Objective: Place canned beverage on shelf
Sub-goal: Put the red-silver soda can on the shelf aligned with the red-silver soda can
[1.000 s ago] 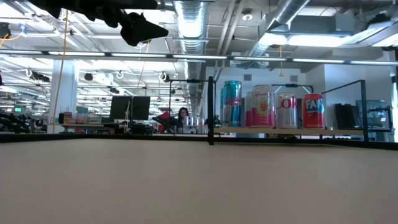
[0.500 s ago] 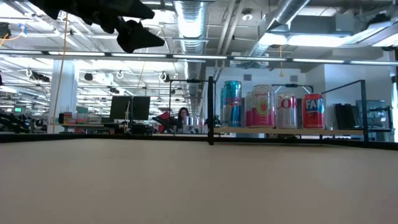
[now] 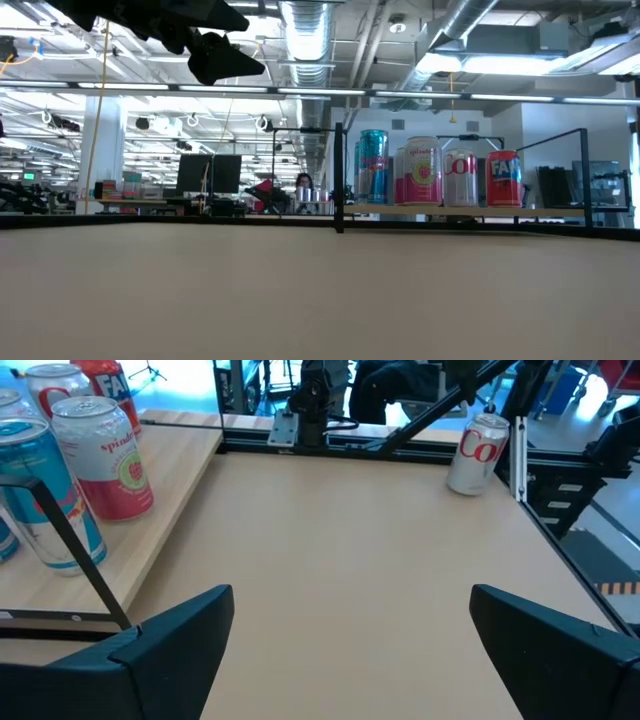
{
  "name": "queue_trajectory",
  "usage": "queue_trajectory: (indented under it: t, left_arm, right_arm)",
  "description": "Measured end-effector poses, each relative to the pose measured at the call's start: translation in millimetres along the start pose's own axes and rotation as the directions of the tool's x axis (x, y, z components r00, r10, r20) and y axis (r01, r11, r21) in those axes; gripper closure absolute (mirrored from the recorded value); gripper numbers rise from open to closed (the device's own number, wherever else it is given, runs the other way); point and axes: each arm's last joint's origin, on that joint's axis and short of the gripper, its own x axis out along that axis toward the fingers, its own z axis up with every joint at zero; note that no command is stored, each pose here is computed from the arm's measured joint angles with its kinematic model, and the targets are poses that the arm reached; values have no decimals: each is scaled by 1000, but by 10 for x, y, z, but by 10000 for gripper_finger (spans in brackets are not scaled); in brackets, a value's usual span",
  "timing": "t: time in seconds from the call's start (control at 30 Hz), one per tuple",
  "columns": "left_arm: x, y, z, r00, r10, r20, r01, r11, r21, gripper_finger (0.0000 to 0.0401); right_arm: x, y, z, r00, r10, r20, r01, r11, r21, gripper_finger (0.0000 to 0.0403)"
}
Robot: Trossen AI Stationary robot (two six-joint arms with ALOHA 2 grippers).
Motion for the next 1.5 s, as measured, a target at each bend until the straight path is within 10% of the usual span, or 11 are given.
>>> queue_trajectory:
  t: [1.5]
  left_arm:
    - [0,1,-14,1000,2,-15,-2,1000,-3,10]
  right_arm:
    - [482,115,392,953,-302,7,301,951,-74,74]
